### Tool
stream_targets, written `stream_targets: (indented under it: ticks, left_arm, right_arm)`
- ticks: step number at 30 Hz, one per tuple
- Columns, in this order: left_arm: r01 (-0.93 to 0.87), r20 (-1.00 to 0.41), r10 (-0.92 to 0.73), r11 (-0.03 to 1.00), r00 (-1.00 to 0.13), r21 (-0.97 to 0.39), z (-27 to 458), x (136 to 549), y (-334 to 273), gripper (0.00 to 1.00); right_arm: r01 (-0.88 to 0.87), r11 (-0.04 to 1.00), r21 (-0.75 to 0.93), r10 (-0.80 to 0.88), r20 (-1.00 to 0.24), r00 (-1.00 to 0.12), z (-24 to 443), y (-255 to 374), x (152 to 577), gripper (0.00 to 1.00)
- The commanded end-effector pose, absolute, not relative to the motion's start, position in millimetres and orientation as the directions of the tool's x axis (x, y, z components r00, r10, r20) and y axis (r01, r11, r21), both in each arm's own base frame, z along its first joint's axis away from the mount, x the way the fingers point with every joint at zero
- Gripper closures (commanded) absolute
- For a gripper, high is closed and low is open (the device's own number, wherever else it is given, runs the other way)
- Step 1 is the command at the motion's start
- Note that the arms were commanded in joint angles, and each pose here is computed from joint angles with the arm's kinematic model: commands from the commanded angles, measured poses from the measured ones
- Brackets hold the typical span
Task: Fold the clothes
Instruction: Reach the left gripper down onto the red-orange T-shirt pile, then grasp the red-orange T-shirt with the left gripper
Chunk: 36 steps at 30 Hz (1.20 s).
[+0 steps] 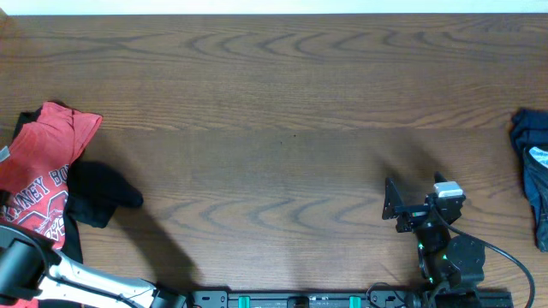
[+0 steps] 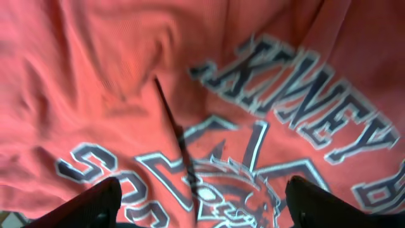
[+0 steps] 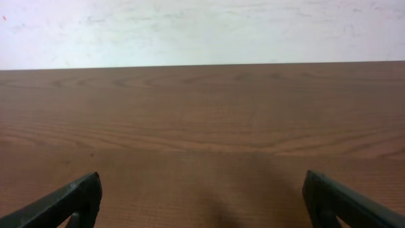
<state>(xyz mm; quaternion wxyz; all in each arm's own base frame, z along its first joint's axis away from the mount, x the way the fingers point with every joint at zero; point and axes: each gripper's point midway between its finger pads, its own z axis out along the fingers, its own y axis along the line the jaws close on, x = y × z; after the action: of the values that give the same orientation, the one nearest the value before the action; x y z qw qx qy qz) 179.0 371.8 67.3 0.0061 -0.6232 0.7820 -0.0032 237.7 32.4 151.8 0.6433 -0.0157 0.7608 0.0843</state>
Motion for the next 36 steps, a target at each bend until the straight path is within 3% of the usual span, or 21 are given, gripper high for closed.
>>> stream_targets:
  ticks: [1, 7, 25, 32, 33, 36]
  left_arm:
    - [-0.973, -0.043, -0.974, 0.222, -0.224, 0.063, 72.6, 170.8, 386.7, 0.14]
    - [-0.973, -0.103, -0.986, 0.11, -0.133, 0.202, 78.1, 146.5, 400.8, 0.15]
    - [-0.978, -0.104, -0.991, 0.061, -0.083, 0.2, 59.9, 130.1, 415.9, 0.18]
    - [-0.973, -0.049, -0.995, 0.074, -0.087, 0.218, 29.2, 129.8, 415.0, 0.18]
    - [-0.972, -0.039, -0.995, 0.076, -0.087, 0.221, 24.7, 129.4, 414.2, 0.19]
    - [-0.971, -0.026, -0.996, 0.079, -0.087, 0.224, 15.7, 129.6, 414.2, 0.4]
  right_arm:
    - [-0.149, 0.984, 0.1, 0.073, -0.982, -0.172, 150.6, 35.9, 237.3, 0.01]
    - [-0.149, 0.984, 0.099, 0.073, -0.982, -0.171, 150.7, 35.9, 237.3, 0.01]
    - [-0.149, 0.984, 0.1, 0.073, -0.982, -0.172, 150.6, 35.9, 237.3, 0.01]
    - [-0.149, 0.984, 0.099, 0.073, -0.982, -0.172, 150.6, 35.9, 237.3, 0.01]
    - [-0.149, 0.984, 0.1, 0.074, -0.982, -0.171, 150.7, 35.9, 237.3, 0.01]
    - [-0.149, 0.984, 0.1, 0.074, -0.982, -0.171, 150.7, 35.9, 237.3, 0.01]
